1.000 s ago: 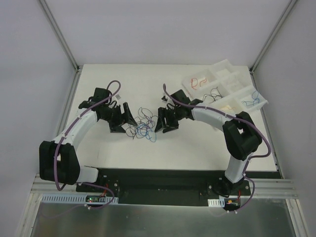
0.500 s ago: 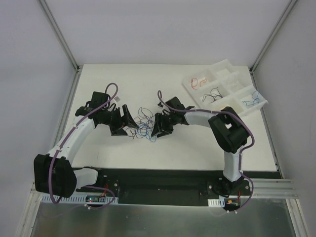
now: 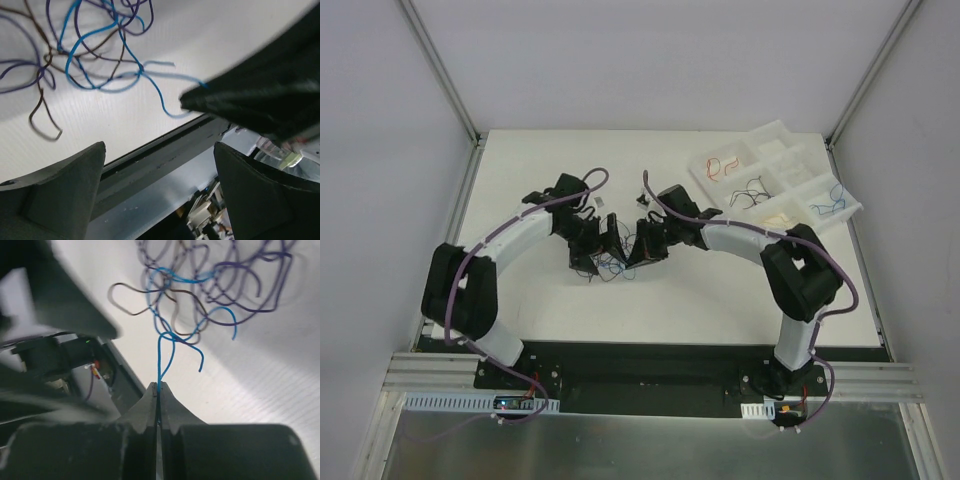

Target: Untangle the cables

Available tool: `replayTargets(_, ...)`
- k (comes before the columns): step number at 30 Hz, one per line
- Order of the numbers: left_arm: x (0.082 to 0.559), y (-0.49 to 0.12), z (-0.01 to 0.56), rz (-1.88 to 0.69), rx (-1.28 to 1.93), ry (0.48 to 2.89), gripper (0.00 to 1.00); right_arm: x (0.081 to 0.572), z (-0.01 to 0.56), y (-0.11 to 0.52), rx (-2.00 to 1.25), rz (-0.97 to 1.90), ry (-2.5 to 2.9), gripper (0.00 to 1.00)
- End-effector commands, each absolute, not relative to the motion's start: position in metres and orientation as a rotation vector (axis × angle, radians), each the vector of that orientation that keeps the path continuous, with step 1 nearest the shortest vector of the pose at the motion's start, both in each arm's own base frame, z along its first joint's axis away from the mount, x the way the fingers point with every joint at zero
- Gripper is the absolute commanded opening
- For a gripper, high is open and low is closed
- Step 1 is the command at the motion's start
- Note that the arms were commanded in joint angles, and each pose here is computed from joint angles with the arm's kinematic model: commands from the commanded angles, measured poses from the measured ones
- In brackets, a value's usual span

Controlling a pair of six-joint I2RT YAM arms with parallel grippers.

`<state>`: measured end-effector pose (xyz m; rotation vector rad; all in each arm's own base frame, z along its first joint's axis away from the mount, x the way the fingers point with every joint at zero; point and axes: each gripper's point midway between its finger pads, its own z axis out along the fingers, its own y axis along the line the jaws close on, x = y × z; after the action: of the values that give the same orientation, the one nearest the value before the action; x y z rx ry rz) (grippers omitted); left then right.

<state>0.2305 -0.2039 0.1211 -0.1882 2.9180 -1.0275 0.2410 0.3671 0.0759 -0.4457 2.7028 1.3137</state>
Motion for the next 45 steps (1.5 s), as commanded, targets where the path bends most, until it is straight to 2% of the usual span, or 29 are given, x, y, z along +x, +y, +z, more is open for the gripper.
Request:
replayTargets(1, 0.244, -0.215, 0.091, -0.875, -0.086, 3.023, 0.89, 0.235, 0.139, 0.371, -0.512, 1.452, 2.544, 0.0)
replayTargets(6, 0.263, -0.22, 0.063, -0.821, -0.104, 3.088, 0.9, 0.232, 0.192, 0.367, -0.538, 1.479, 2.434, 0.0)
replayTargets(12, 0.285, -0.211, 0.043, -0.777, -0.152, 3.098, 0.9, 0.233, 0.294, 0.351, -0.563, 1.519, 2.216, 0.0)
replayTargets(24, 0.282, -0.156, 0.014, -0.705, -0.257, 3.117, 0.89, 0.219, 0.614, 0.307, -0.51, 1.641, 1.483, 0.0)
replayTargets(27, 0.28, -0.145, 0.017, -0.704, -0.264, 3.097, 0.89, 0.219, 0.662, 0.288, -0.452, 1.66, 1.336, 0.0)
replayTargets(30, 0.28, -0.142, 0.032, -0.726, -0.226, 3.042, 0.88, 0.238, 0.668, 0.274, -0.359, 1.694, 1.31, 0.0)
replayTargets(32, 0.281, -0.144, 0.05, -0.751, -0.19, 2.982, 0.88, 0.256, 0.651, 0.268, -0.305, 1.667, 1.36, 0.0)
replayTargets(37, 0.281, -0.158, 0.117, -0.9, -0.138, 2.783, 0.9, 0.301, 0.593, 0.241, -0.145, 1.57, 1.51, 0.0)
replayTargets(45, 0.271, -0.175, 0.23, -1.084, -0.012, 2.455, 0.95, 0.361, 0.487, 0.141, 0.265, 1.297, 1.739, 0.0)
